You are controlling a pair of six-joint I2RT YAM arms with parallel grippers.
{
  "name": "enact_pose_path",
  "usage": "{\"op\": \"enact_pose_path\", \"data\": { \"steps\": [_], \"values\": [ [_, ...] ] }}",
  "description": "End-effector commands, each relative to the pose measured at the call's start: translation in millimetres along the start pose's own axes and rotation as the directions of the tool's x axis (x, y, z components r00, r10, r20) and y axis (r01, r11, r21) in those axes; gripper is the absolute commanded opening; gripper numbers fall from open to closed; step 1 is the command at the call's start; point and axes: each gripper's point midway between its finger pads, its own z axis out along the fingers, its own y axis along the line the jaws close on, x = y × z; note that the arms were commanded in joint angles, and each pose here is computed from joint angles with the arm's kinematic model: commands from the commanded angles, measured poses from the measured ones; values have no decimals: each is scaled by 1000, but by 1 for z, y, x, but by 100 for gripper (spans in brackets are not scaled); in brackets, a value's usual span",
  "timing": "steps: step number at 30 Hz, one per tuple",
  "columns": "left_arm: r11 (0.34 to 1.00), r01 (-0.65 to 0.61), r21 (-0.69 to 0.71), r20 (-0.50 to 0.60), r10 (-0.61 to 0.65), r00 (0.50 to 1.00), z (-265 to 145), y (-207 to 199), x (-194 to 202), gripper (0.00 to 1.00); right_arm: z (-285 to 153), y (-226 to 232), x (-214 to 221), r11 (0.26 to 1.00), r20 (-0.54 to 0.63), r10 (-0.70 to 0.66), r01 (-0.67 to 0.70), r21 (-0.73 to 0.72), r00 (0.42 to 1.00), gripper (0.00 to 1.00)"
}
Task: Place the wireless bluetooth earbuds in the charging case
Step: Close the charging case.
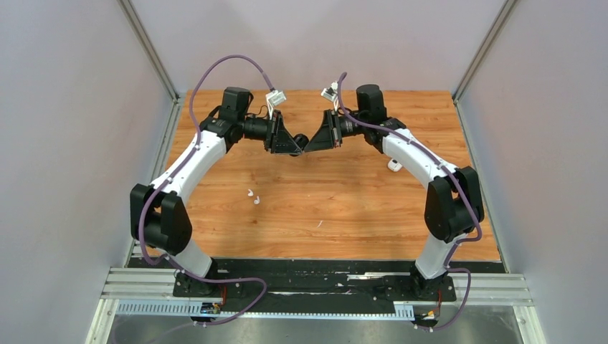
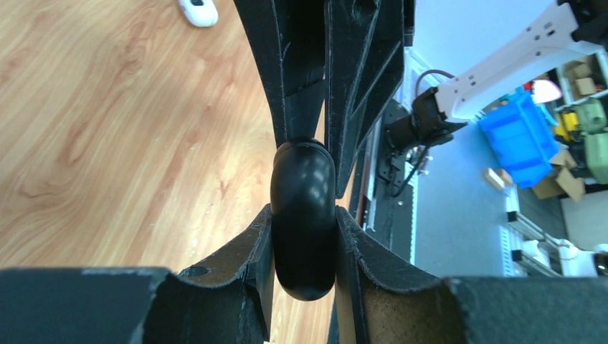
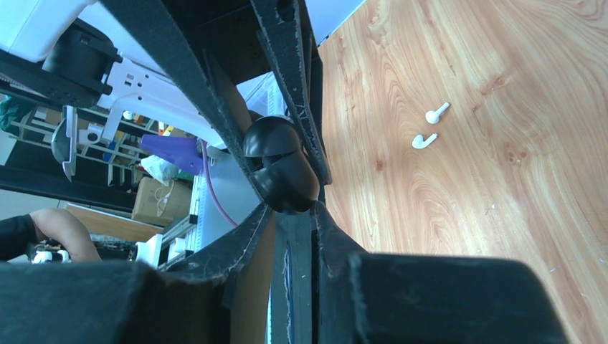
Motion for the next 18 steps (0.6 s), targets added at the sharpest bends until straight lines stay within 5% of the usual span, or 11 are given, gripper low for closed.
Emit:
{"op": "enact_pose_path", "data": {
  "steps": [1, 3, 6, 9, 13, 18],
  "values": [
    [969, -26, 245, 18, 22, 1000, -1, -43, -15, 27, -5, 8, -7, 989, 30, -146, 146, 6, 989, 0],
    [963, -15, 269, 15, 11, 1000, -2, -45, -15, 17, -5, 12, -6, 986, 23, -167, 167, -19, 986, 5],
    [960, -9, 281, 12, 5, 1000, -3, -45, -13, 10, -5, 19, -11, 980, 24, -191, 192, -47, 981, 39],
    [958, -3, 287, 8, 1, 1000, -2, -46, -12, 9, -4, 25, -17, 977, 28, -196, 198, -84, 980, 52],
    [960, 5, 279, 4, -7, 1000, -2, -44, -10, 9, -3, 31, -22, 975, 29, -187, 190, -119, 982, 52],
    [962, 6, 272, 4, -7, 1000, -2, -43, -10, 9, -1, 26, -21, 981, 34, -161, 164, -100, 986, 31]
  ]
}}
